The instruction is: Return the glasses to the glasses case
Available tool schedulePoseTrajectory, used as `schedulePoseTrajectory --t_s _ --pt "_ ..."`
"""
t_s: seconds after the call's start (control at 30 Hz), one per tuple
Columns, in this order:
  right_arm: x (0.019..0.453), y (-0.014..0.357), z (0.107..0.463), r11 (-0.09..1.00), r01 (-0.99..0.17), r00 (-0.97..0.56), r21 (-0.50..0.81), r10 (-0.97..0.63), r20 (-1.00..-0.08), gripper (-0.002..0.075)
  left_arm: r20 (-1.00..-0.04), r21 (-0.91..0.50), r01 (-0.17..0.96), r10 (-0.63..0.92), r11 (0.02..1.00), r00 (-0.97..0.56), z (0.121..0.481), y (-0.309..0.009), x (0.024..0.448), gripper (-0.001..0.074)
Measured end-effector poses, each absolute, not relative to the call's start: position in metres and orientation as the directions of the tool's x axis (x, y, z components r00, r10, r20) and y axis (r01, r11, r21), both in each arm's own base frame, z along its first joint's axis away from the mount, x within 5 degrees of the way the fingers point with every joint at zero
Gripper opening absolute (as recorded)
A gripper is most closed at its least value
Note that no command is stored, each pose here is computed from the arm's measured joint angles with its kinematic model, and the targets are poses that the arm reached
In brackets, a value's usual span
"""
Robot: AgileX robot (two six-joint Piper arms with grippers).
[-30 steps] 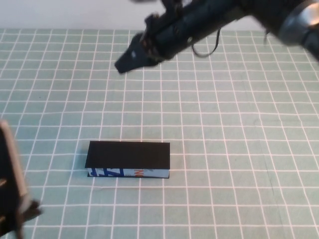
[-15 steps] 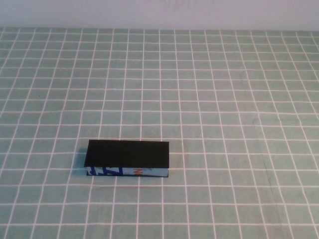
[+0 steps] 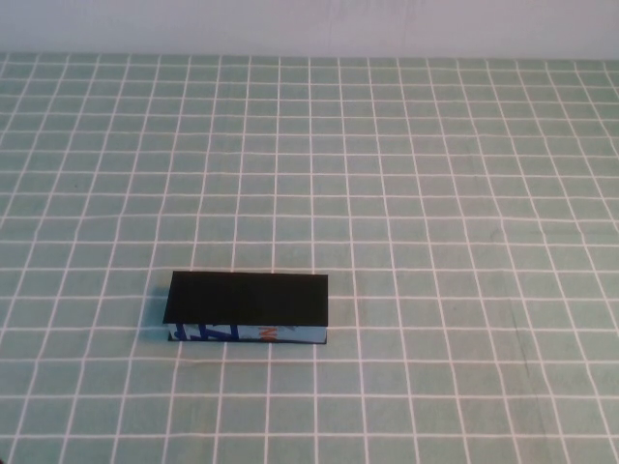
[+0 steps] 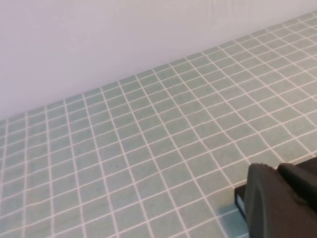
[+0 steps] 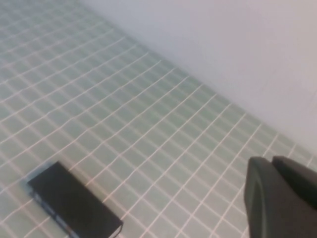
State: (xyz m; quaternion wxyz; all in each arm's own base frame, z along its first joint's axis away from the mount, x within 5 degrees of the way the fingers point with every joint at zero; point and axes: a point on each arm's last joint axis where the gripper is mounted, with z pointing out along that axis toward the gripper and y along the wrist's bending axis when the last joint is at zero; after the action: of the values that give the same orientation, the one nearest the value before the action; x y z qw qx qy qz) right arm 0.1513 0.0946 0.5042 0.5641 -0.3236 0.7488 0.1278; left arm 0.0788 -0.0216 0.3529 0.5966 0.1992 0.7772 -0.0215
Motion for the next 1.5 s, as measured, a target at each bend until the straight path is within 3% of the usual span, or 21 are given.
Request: schedulePoseTrajectory --t_s 0.13,0.33,0.5,0.67,1.5 --pt "0.122 0.076 0.451 0.796 -0.586 -0.106 -0.152 -0.261 -0.960 -0.0011 -0.942 0.156 0.364 0.249 0.918 -0.224 0.351 -0.025 0.078 0.0001" --pt "0.086 0.055 0.356 0.814 -0.573 -0.165 -0.095 -0.228 -0.959 -0.0011 -0.945 0.134 0.429 0.246 0.893 -0.217 0.341 -0.034 0.079 0.0001" --pt "0.069 0.045 0.317 0.827 -0.557 -0.144 -0.078 -0.188 -0.972 -0.0011 -0.938 0.134 0.439 0.257 0.888 -0.232 0.332 -0.036 0.080 0.0002" --pt "0.064 0.043 0.303 0.828 -0.557 -0.159 -0.060 -0.178 -0.971 -0.0011 -0.945 0.134 0.441 0.248 0.887 -0.212 0.334 -0.036 0.081 0.0002" --pt "0.061 0.045 0.304 0.821 -0.571 -0.193 0.017 -0.114 -0.974 -0.0011 -0.940 0.135 0.443 0.256 0.886 -0.226 0.330 -0.036 0.081 0.0002"
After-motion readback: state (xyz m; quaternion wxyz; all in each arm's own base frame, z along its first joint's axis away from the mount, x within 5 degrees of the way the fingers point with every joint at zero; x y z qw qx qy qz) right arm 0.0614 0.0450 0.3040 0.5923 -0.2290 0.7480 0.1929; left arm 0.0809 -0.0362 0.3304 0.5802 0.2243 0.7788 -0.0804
